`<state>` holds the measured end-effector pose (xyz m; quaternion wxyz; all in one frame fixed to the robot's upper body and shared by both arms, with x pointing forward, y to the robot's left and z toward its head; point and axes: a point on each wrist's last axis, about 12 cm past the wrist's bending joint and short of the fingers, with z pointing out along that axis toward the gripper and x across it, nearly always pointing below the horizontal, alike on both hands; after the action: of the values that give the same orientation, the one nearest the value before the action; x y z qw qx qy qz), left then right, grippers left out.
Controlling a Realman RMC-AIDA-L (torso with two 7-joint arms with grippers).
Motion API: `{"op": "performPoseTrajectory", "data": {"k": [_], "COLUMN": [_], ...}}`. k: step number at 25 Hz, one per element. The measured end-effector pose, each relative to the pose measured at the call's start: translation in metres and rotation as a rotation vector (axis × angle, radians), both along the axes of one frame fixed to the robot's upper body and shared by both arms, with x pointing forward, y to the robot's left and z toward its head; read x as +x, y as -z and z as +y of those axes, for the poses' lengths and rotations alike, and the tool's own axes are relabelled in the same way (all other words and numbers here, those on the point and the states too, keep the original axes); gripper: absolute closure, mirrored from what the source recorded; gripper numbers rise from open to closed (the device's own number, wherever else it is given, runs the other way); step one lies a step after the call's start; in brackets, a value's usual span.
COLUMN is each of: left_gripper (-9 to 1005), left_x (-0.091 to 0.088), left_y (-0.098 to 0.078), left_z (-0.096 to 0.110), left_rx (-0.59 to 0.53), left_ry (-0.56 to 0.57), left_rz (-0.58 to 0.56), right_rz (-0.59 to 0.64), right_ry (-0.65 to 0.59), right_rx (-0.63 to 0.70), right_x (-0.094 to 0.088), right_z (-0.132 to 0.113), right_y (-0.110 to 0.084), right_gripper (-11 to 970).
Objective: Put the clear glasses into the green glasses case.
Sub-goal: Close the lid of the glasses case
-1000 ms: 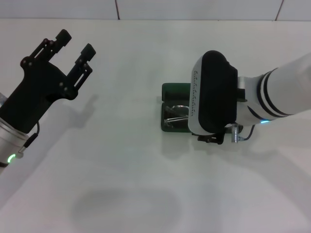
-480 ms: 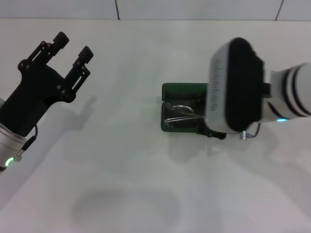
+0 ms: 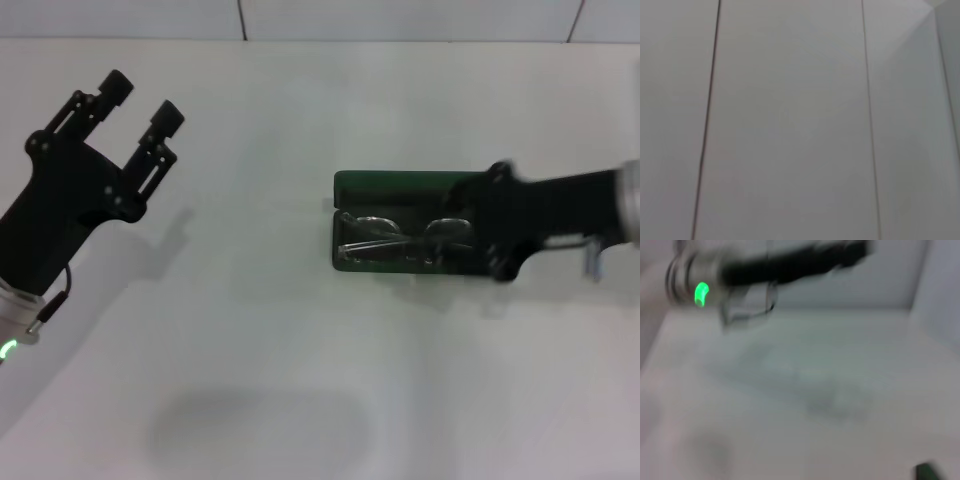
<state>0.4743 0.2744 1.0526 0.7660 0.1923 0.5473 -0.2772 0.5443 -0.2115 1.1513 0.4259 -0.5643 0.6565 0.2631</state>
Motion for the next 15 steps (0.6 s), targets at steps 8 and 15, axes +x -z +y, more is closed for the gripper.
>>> {"op": "performPoseTrajectory", "data": {"k": [8,15], "left_gripper": [394,393], "left_x": [0.007,0.019], "left_y": [-0.003,-0.008], "left_z": [-0.013,-0.013], "left_rx": [0.015,0.026], "left_ry": [0.165,0.267], "left_rz": [0.046,0.114], "right_rz": [0.006,-0.077], "right_ry": [-0.013,0.088], "right_rx": [0.339,0.432], "right_x": [-0.002,-0.010], "right_z": [-0.050,-0.065], "right_y": [0.038,0.046], "right_gripper": [454,448]}}
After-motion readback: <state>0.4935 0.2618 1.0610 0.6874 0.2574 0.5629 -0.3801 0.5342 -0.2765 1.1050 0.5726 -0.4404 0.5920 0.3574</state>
